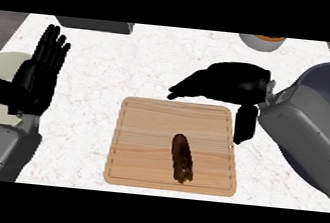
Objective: Pick the sweet potato from the cutting board and place it in the pot
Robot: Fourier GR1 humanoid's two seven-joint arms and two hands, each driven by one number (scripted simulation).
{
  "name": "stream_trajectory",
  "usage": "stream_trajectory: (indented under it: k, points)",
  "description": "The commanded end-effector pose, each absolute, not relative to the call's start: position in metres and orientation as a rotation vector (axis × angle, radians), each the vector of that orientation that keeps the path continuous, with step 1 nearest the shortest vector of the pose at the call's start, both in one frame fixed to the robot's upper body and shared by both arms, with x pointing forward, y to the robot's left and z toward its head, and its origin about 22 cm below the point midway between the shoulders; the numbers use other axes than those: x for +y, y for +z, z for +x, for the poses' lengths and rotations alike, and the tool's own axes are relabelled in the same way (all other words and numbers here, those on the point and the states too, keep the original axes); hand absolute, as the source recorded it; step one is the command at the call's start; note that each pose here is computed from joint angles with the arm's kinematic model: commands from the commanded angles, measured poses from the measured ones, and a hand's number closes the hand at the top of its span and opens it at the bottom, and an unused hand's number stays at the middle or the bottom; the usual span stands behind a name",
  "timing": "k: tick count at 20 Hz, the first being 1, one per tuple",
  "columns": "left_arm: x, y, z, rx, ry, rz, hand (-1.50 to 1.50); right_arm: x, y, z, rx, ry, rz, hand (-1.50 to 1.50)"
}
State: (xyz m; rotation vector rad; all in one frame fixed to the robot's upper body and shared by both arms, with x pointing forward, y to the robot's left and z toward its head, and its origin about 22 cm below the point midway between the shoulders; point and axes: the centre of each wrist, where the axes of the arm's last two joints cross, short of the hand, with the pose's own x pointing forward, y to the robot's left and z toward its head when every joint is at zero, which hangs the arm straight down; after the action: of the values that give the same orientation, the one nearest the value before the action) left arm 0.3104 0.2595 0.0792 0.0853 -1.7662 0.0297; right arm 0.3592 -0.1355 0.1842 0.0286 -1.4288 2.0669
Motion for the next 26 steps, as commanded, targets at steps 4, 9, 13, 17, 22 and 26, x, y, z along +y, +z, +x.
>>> stream_trajectory:
  k: [4, 9, 13, 17, 22, 26]
  points:
    - [0.265, 0.070, 0.310, -1.756, 0.036, 0.101, 0.00, -0.066, 0.173, 0.335, -1.232, 2.286, -0.071, -1.50]
    - [0.254, 0.089, 0.307, -1.759, 0.025, 0.114, 0.00, -0.059, 0.131, 0.325, -1.094, 2.318, -0.121, -1.50]
    - [0.267, 0.089, 0.307, -1.767, 0.036, 0.121, 0.00, -0.051, 0.125, 0.318, -1.052, 2.288, -0.164, -1.50]
    - [0.254, 0.079, 0.302, -1.768, 0.051, 0.113, 0.00, -0.054, 0.112, 0.323, -0.979, 2.309, -0.161, -1.50]
    - [0.278, 0.095, 0.307, -1.771, 0.037, 0.102, 0.00, -0.062, 0.082, 0.302, -0.993, 2.341, -0.123, -1.50]
    - [0.251, 0.082, 0.309, -1.776, 0.033, 0.116, 0.00, -0.060, 0.071, 0.303, -1.077, 2.311, -0.101, -1.50]
